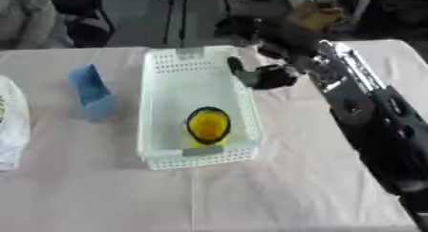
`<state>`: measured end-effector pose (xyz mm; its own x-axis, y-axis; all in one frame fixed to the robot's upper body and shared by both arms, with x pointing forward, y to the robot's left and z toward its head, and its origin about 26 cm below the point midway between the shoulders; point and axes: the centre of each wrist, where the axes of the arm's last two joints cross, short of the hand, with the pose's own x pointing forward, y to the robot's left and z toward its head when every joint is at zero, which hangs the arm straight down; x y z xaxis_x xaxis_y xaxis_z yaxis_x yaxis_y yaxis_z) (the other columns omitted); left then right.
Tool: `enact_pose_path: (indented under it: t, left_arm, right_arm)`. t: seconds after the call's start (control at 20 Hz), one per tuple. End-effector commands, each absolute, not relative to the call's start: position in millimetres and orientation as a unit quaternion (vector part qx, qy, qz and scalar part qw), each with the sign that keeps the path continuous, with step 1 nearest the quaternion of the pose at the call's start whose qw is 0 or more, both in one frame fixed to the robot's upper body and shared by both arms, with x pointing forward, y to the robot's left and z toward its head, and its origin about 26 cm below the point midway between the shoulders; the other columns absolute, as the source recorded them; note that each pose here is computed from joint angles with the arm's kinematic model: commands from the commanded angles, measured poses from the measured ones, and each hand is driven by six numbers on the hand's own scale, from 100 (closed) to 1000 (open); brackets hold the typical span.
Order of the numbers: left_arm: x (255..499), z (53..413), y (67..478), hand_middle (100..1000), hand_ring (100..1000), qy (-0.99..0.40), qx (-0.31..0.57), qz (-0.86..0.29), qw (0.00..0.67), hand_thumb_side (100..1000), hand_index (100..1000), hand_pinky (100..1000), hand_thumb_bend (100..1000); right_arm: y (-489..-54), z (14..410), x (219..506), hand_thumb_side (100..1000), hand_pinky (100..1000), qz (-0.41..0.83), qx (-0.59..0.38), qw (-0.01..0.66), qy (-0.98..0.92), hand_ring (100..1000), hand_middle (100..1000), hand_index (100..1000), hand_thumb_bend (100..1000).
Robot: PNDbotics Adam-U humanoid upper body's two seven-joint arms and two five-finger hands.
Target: Pick up objects on the table and place them in the box.
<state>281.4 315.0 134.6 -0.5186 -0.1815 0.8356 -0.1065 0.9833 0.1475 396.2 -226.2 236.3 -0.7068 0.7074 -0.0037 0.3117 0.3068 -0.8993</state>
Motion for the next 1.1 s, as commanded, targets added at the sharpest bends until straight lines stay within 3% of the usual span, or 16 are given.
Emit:
enact_pose_path:
  t: [0.05, 0.55, 1.1]
  left_arm:
    - [280, 144, 320, 652, 629, -0.876, 0.094, -0.045, 0.470, 922, 849, 566, 259]
    - [280, 146, 321, 654, 630, -0.877, 0.100, -0.042, 0.467, 919, 854, 565, 261]
    - [280, 146, 322, 656, 632, -0.878, 0.103, -0.040, 0.467, 913, 858, 565, 264]
  right_arm:
    - [-250, 263, 382, 337, 712, 0.424, -0.361, 0.199, -0.806, 750, 868, 902, 100]
    - [-295, 269, 356, 339, 664, 0.343, -0.387, 0.258, -0.816, 718, 847, 898, 100]
    - [-316, 264, 353, 349, 647, 0.314, -0.414, 0.285, -0.806, 703, 833, 895, 100]
